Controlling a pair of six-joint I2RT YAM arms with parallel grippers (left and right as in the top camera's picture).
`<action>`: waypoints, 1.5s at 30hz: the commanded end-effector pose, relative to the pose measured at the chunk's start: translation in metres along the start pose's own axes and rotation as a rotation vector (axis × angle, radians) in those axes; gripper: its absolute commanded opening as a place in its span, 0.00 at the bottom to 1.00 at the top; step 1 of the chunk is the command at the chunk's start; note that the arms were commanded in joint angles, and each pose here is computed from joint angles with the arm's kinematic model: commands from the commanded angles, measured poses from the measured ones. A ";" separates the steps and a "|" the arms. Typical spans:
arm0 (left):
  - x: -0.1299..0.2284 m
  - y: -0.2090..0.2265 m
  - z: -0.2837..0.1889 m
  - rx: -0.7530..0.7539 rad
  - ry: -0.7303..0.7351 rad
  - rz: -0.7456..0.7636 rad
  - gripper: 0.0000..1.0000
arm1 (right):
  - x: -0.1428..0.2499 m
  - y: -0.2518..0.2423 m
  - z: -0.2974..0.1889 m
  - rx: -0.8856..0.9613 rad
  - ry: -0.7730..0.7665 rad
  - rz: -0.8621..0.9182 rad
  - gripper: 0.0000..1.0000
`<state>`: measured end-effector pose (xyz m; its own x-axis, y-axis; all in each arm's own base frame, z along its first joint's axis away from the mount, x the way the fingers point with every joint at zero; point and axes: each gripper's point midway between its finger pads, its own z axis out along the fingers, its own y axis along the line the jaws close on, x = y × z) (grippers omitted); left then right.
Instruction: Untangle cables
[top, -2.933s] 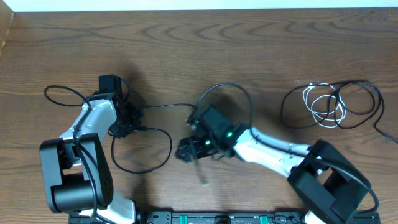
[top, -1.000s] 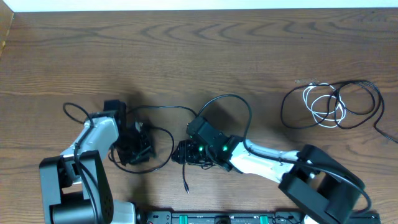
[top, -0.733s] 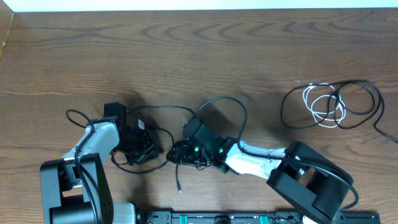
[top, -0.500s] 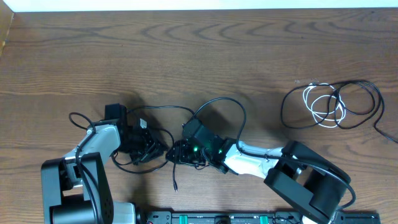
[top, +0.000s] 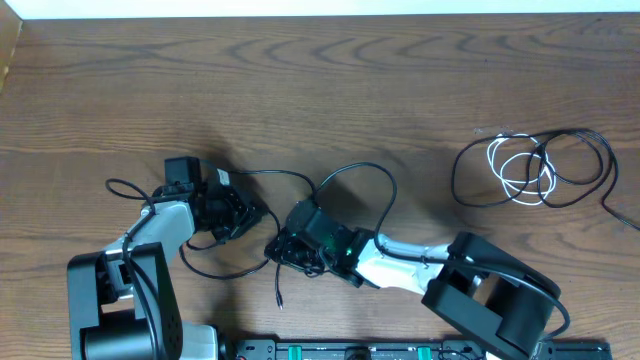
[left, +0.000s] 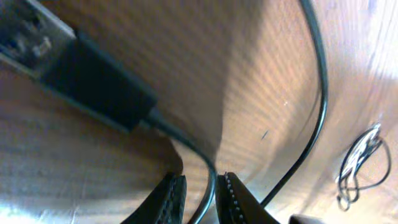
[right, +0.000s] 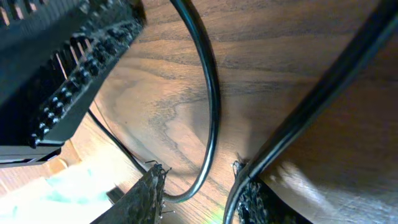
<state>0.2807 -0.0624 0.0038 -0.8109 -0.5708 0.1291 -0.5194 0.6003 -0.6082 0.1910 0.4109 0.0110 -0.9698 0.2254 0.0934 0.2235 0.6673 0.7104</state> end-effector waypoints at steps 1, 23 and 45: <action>-0.001 0.008 0.003 -0.029 -0.006 -0.067 0.24 | -0.003 -0.018 0.007 0.056 -0.055 0.075 0.34; -0.001 0.009 0.003 -0.030 -0.005 -0.068 0.29 | 0.004 -0.018 0.010 0.063 -0.118 0.173 0.23; -0.001 0.009 0.003 -0.029 -0.005 -0.068 0.29 | 0.007 -0.006 0.014 0.010 -0.181 0.192 0.24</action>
<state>0.2825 -0.0627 0.0043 -0.7825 -0.6022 0.1581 -0.5582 0.5660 -0.6067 0.1851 0.4230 0.0098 -0.8867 0.4477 0.1156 0.3917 0.5946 0.7022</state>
